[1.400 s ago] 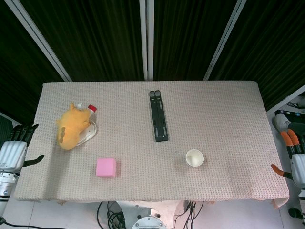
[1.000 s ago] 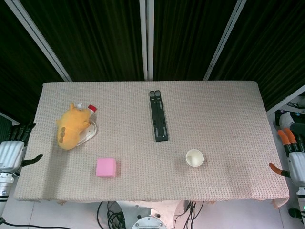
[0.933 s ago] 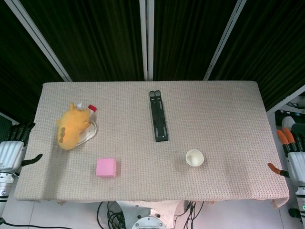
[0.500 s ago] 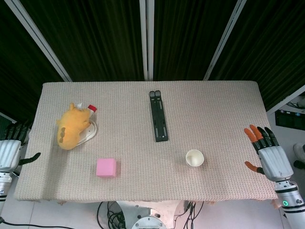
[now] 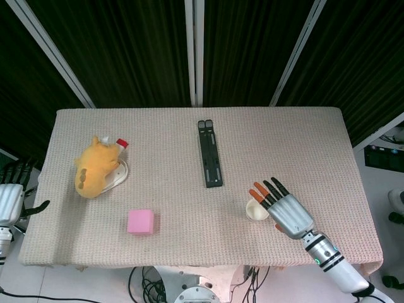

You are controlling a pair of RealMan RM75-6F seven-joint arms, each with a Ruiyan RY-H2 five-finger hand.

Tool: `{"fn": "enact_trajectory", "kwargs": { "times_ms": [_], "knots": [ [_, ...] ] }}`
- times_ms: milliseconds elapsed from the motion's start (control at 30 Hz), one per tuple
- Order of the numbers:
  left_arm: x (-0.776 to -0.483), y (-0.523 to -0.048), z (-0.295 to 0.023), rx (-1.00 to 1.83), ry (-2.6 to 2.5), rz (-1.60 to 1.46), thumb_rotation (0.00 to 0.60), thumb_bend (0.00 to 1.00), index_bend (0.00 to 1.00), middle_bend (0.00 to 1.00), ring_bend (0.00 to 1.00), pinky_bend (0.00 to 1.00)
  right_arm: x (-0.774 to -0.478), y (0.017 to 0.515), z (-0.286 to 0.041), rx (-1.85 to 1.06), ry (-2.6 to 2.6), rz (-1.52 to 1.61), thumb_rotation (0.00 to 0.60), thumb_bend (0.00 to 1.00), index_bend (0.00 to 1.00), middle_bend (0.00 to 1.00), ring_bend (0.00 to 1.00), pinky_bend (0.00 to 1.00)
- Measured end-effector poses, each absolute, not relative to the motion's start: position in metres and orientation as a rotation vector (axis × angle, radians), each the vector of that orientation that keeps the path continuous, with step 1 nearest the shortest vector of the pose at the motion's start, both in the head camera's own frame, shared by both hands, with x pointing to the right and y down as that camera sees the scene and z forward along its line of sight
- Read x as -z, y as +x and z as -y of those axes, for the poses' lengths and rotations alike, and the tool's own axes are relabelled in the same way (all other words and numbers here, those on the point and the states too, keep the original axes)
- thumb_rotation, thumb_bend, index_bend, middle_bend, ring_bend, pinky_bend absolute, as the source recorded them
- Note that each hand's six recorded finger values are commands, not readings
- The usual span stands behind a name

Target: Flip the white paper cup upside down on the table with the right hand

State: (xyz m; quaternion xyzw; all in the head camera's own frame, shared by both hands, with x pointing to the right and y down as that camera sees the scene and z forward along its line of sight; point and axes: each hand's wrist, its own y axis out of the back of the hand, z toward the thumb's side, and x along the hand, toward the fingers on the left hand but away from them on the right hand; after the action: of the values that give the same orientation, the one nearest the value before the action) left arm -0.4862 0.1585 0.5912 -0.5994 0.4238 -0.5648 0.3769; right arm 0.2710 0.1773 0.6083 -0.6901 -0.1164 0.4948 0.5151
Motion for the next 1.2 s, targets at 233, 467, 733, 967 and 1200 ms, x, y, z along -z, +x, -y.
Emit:
{"fn": "enact_trajectory", "kwargs": {
  "times_ms": [233,467,733,967,1200],
  "knots": [
    [-0.594,-0.490,-0.158,1.464,-1.529,-1.086,0.600,0.15,0.00,0.00,0.00,0.00,-0.634,0.234,-0.183,-1.192,-1.656,0.187,0.600,0.03,0.00,0.00,0.00,0.00],
    [-0.598,-0.495,-0.157,1.488,-1.525,-1.097,0.600,0.15,0.00,0.00,0.00,0.00,-0.648,0.225,-0.186,-1.213,-1.639,0.139,0.600,0.08,0.00,0.05,0.00,0.00],
    [-0.600,-0.498,-0.157,1.496,-1.530,-1.100,0.600,0.15,0.00,0.00,0.00,0.00,-0.658,0.219,-0.189,-1.211,-1.609,0.115,0.600,0.09,0.01,0.17,0.00,0.00],
    [-0.601,-0.499,-0.157,1.502,-1.535,-1.106,0.600,0.15,0.00,0.00,0.00,0.00,-0.662,0.217,-0.190,-1.193,-1.578,0.123,0.600,0.13,0.18,0.32,0.00,0.00],
    [-0.603,-0.500,-0.157,1.507,-1.545,-1.106,0.600,0.15,0.00,0.00,0.00,0.00,-0.660,0.219,-0.188,-1.186,-1.555,0.143,0.600,0.15,0.36,0.46,0.01,0.00]
  ]
}}
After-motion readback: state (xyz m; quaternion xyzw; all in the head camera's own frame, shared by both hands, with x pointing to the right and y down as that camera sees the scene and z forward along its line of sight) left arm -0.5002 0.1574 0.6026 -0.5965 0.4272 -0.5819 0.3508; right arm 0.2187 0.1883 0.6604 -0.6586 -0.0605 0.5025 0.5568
